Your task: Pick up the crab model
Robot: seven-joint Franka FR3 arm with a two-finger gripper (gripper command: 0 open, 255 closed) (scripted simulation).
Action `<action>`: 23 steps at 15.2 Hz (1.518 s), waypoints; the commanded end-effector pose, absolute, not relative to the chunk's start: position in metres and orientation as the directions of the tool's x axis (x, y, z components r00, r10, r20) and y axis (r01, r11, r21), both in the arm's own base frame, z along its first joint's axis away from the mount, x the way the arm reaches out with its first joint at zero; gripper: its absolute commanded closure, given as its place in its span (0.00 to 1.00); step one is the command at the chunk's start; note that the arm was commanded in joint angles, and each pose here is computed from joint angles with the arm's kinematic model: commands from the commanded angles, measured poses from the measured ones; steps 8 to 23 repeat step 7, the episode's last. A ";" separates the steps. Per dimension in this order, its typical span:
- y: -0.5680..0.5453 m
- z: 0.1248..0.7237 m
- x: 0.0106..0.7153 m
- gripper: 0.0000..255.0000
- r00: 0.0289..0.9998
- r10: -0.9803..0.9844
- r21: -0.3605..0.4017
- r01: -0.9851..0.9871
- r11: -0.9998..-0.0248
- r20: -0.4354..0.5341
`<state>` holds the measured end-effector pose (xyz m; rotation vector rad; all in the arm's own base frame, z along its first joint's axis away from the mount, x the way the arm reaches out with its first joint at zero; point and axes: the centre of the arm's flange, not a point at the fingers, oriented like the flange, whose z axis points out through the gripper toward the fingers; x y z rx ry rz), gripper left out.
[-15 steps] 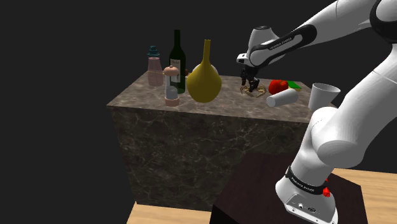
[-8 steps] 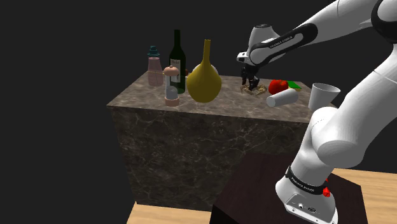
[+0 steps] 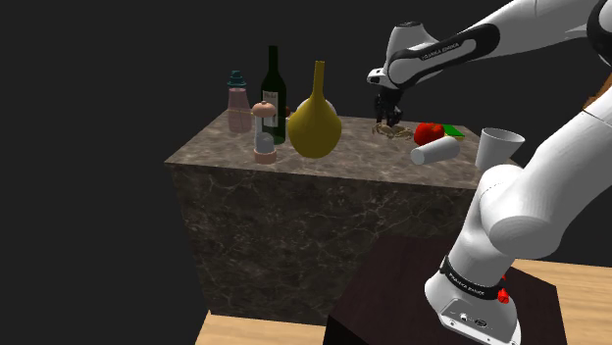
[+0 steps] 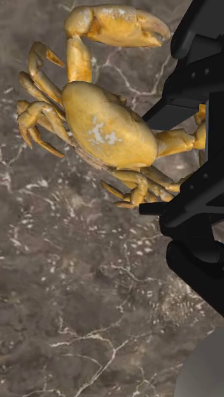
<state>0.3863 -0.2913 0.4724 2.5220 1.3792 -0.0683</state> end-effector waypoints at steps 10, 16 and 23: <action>-0.291 0.505 0.386 1.00 0.547 0.820 0.208 0.833 -0.513 -0.167; -0.291 0.505 0.386 1.00 0.547 0.820 0.208 0.833 -0.513 -0.167; -0.291 0.505 0.386 1.00 0.547 0.820 0.208 0.833 -0.513 -0.167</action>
